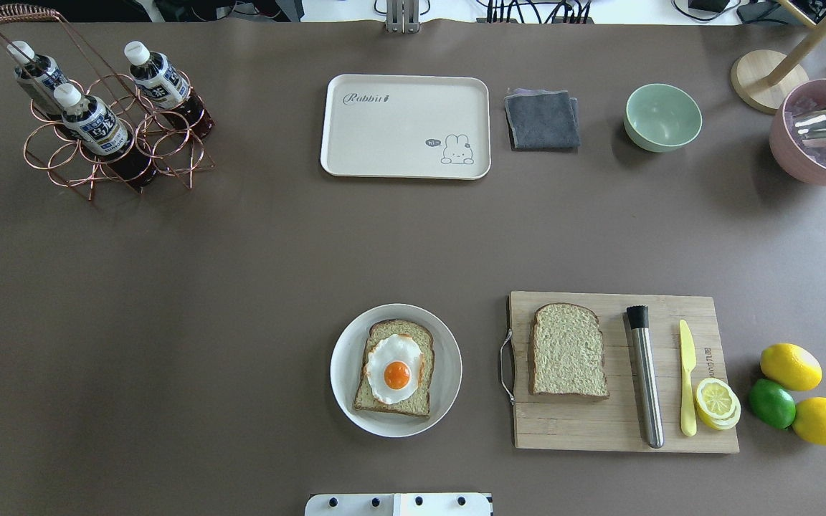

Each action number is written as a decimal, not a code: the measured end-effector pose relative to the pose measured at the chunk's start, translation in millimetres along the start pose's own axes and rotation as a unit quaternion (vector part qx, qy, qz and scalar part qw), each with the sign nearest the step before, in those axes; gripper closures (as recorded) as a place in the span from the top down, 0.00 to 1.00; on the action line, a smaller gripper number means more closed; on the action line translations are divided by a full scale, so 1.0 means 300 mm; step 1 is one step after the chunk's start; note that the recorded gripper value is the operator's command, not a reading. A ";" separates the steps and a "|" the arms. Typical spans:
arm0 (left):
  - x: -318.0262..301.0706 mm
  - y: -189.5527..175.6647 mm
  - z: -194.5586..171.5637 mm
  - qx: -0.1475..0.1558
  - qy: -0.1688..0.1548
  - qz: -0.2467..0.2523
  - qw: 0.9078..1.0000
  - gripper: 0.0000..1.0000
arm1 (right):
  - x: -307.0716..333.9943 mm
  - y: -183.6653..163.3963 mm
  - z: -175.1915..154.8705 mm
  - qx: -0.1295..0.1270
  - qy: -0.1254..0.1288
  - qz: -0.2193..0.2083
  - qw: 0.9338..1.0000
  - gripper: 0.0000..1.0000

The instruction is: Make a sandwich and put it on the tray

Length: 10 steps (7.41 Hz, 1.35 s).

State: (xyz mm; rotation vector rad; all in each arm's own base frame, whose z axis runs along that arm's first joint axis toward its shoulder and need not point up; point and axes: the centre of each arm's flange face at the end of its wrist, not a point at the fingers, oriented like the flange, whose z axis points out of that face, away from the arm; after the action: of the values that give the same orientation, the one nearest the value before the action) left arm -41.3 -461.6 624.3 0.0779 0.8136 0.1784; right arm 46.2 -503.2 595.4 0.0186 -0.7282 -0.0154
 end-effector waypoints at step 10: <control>0.028 -0.063 -0.037 0.016 -0.003 0.017 1.000 0.99 | -0.006 0.005 -0.007 0.002 -0.001 -0.002 1.000 1.00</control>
State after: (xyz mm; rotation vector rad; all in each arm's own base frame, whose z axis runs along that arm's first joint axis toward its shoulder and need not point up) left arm -41.2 -478.6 608.1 0.1230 0.8104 0.1964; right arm 46.0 -501.7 592.7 0.0237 -0.7311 -0.0177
